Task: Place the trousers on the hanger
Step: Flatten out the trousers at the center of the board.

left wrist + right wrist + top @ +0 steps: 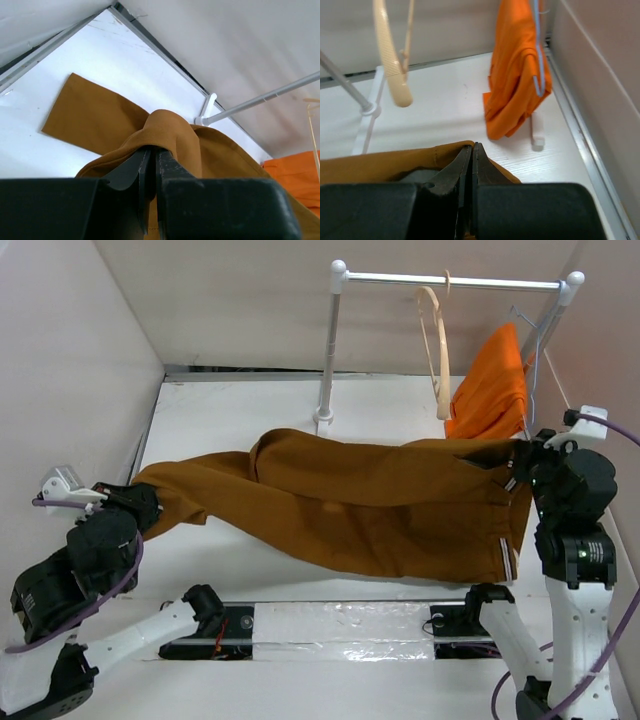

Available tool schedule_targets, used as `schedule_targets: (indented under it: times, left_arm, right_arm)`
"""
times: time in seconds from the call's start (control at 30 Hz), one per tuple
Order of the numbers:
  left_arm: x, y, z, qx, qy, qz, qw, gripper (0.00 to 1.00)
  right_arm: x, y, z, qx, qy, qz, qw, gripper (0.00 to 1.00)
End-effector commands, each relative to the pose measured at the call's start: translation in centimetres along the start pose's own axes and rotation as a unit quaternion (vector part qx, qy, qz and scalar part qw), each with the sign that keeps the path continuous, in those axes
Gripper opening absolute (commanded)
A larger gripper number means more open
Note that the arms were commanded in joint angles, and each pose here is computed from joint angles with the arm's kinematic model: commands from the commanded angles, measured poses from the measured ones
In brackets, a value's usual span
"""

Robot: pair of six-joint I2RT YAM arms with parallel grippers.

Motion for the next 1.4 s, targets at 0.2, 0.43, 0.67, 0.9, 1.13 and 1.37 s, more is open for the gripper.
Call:
schedule_targets:
  times: [0.2,0.43,0.67,0.9,1.13,1.37]
  left_arm:
    - [-0.8,0.3,5.9,-0.065,0.051,0.018,0.996,0.0]
    - [-0.4,-3.3,7.9,-0.127,0.105,0.108,0.98,0.0]
    - [1.2,-2.3,7.7,-0.139,0.132,0.135,0.972,0.07]
    - [1.5,-1.7,8.4,-0.162,0.154,0.136,0.965,0.54]
    - [-0.4,-5.3,9.0,-0.181,0.139,0.137,0.964,0.58]
    - [-5.8,-10.5,13.2,-0.215,0.125,0.071,0.966,0.38]
  right_arm:
    - [-9.2,-6.1,3.6,-0.032,0.005,0.165,0.986,0.0]
    - [-15.7,-10.1,6.0,-0.063,0.045,0.219,0.973,0.0]
    - [-15.8,-7.3,5.3,-0.111,0.041,0.115,0.986,0.71]
    - [-8.6,0.5,4.7,-0.07,0.007,-0.062,0.996,0.65]
    - [-3.2,6.5,13.3,-0.028,0.114,-0.252,0.961,0.05]
    - [1.1,14.4,18.7,0.036,0.165,-0.366,0.915,0.0]
Point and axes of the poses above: each gripper's point midway between its finger pads, its own x axis back along the fingers, its own y axis along the line the jaws close on, z = x × y, the point moved 2 cm from there along x, back along the fingers, and after that the axes turned 13 degrees about -x, right-handed, at the moved point
